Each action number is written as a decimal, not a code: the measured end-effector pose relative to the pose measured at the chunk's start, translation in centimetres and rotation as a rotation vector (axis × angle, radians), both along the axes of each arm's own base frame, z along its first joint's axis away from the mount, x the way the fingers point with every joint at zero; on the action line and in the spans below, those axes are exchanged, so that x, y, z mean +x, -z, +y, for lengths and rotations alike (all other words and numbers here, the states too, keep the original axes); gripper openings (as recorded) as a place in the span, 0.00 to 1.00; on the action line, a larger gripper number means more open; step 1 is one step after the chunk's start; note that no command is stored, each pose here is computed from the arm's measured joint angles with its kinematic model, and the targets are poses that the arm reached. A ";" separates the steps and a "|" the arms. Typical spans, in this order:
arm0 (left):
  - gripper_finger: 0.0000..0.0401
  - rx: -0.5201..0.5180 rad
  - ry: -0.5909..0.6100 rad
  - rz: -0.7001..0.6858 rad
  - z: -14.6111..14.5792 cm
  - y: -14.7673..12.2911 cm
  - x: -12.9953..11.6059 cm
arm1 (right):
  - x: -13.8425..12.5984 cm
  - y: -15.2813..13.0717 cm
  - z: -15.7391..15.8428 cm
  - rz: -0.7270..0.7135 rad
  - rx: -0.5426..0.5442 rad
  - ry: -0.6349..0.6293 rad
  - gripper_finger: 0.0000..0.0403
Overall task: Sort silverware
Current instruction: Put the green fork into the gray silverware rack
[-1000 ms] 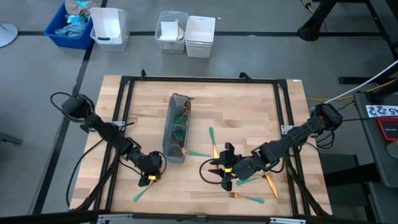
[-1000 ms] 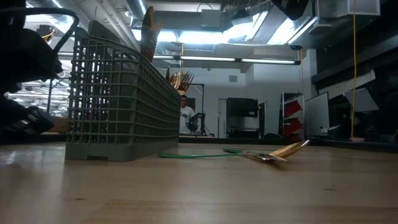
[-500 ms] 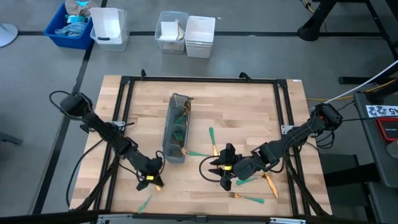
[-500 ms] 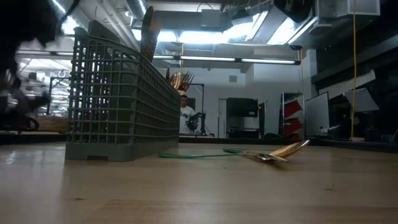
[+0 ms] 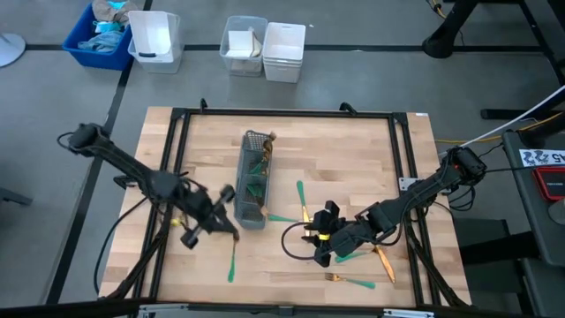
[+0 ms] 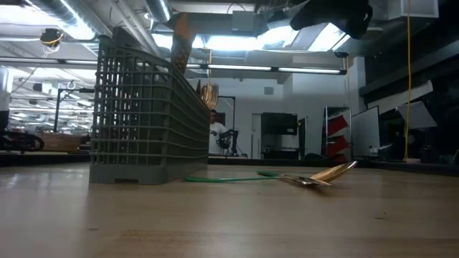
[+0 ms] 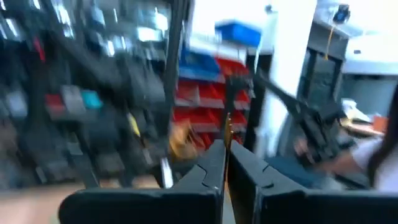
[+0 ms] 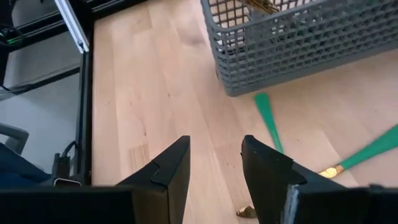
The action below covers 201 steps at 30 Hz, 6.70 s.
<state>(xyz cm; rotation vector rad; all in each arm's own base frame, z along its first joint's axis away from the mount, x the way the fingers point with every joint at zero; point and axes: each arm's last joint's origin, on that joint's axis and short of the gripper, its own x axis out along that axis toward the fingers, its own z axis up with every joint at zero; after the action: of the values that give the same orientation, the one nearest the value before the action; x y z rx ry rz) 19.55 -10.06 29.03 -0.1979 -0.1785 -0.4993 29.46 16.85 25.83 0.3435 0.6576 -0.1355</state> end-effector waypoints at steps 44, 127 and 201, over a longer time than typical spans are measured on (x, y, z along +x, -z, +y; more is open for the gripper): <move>0.05 0.885 -1.026 0.314 18.0 3.2 3.2 | -0.1 0.1 -0.1 0.002 -0.028 0.018 0.36; 0.24 0.300 -0.374 0.376 5.7 2.2 -0.3 | 0.7 11.3 4.3 0.492 0.033 -0.759 0.36; 0.24 0.393 -0.477 0.143 7.4 -1.5 -6.5 | 15.9 -12.6 -27.7 -0.323 -1.013 -0.130 0.01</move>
<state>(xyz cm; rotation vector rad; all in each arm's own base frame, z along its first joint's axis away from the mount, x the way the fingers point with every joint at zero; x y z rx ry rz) 13.03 -2.61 30.54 0.1924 0.0165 -0.0380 45.38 -10.82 38.45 -0.6428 0.2276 -0.2632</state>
